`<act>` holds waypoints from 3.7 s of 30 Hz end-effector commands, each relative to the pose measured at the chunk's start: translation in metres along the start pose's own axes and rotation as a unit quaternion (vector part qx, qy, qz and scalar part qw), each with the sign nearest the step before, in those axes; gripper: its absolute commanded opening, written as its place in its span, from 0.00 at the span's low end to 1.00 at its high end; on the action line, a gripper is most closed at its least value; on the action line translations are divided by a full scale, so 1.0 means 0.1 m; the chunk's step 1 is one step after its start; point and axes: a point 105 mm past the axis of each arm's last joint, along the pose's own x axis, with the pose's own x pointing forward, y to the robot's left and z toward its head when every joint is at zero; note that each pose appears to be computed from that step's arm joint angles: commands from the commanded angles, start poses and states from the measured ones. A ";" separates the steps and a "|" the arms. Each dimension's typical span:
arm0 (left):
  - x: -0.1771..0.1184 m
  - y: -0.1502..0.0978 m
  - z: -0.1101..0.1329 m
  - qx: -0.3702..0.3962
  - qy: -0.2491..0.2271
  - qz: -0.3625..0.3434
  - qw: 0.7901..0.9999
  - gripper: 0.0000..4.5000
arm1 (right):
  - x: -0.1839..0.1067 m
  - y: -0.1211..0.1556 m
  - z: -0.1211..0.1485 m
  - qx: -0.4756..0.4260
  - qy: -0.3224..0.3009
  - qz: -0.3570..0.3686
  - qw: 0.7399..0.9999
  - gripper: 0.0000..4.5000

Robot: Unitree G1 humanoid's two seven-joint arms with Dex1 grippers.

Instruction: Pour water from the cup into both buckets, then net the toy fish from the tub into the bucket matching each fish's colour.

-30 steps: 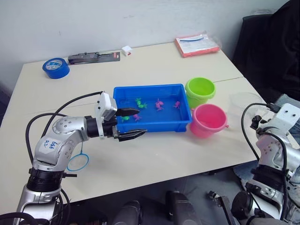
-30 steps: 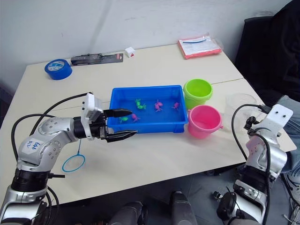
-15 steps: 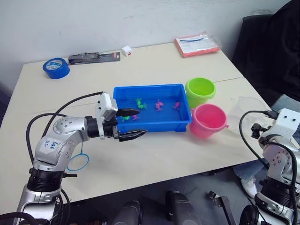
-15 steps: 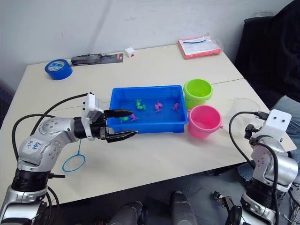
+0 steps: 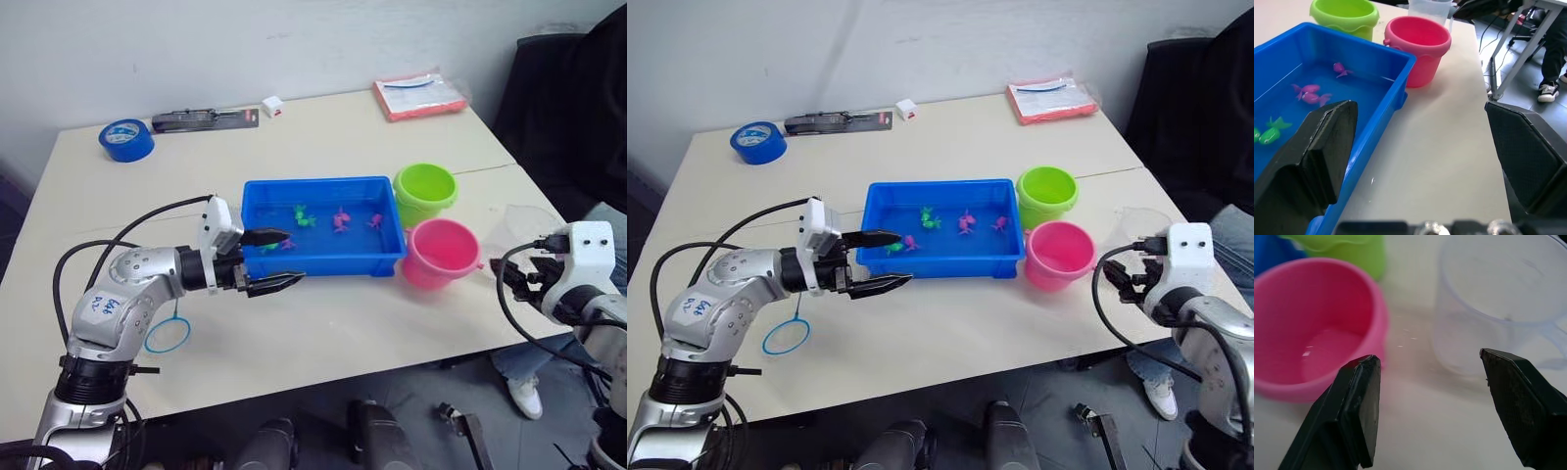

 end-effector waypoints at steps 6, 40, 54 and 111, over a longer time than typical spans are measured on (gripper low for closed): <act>-0.19 0.04 0.01 -0.011 -0.016 0.053 0.998 1.00 | -0.03 0.68 0.45 -0.093 -0.068 0.195 0.974 0.99; -1.30 0.56 -0.68 -0.150 0.041 0.381 0.912 1.00 | 0.16 1.71 0.46 -0.212 -0.132 0.447 0.859 0.99; -1.02 0.87 -0.95 -0.152 0.084 0.418 0.892 1.00 | 0.03 1.86 0.32 -0.299 -0.141 0.473 0.816 0.99; -0.88 0.61 0.08 0.086 0.040 0.275 0.957 0.03 | 0.04 1.84 0.24 -0.293 -0.121 0.493 0.810 1.00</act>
